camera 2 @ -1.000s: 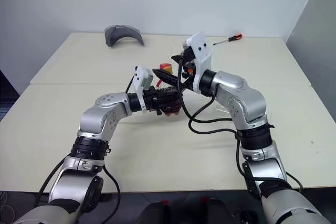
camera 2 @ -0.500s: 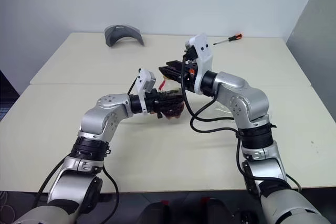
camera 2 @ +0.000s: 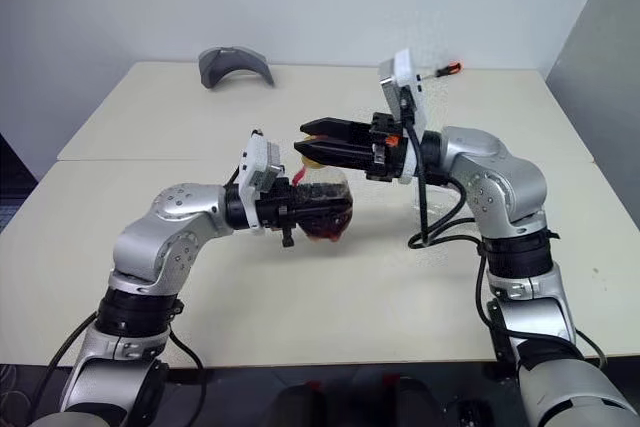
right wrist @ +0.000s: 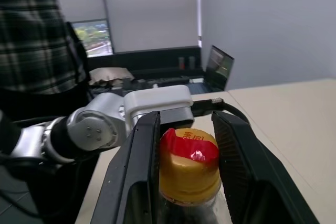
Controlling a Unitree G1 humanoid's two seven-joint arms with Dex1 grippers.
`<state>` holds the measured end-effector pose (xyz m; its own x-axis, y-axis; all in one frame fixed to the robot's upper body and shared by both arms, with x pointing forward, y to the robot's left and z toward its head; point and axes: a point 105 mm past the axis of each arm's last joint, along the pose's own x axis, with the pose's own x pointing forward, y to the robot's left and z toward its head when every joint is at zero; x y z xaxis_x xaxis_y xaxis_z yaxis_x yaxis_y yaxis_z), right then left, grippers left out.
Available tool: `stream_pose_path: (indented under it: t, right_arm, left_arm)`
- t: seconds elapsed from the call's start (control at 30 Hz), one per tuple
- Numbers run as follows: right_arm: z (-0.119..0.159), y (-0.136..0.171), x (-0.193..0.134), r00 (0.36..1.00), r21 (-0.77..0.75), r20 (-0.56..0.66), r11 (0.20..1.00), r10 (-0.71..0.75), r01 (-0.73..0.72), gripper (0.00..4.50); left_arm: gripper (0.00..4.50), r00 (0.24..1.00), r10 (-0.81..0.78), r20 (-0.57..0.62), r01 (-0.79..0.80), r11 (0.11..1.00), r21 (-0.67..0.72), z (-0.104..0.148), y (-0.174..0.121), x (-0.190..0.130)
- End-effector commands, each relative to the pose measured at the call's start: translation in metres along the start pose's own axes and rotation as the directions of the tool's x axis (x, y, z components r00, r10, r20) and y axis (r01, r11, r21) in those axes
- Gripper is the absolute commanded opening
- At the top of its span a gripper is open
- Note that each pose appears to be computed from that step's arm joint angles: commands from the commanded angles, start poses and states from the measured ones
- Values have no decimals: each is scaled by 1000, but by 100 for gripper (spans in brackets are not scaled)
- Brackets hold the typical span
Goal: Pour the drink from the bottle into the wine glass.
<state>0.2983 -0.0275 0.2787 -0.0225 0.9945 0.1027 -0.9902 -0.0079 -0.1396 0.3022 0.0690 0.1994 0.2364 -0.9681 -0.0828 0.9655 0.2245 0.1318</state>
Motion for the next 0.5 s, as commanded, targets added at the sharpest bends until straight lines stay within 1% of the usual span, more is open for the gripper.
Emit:
stream_pose_path:
  t: [0.03,0.13,0.23,0.27,0.4,0.5]
  right_arm:
    - [-4,23,15,984,-59,-64,983,168,-172,120]
    - [-4,19,17,986,-62,-67,985,154,-158,120]
    - [-2,10,13,993,-54,-60,993,98,-101,120]
    - [-2,7,12,995,-50,-60,995,81,-84,193]
    - [-1,-3,1,999,-29,-49,1000,-8,6,320]
    - [5,-7,-11,996,0,-28,996,-86,87,427]
  left_arm:
    - [93,992,-78,95,70,993,90,34,-20,4]
    - [93,994,-60,94,53,995,81,32,-18,4]
    - [93,995,-43,93,37,997,72,30,-17,3]
    - [93,995,-40,92,34,997,70,29,-16,3]
    - [91,996,17,91,-19,999,26,20,-7,2]
    - [91,991,96,90,-95,995,-20,11,6,-1]
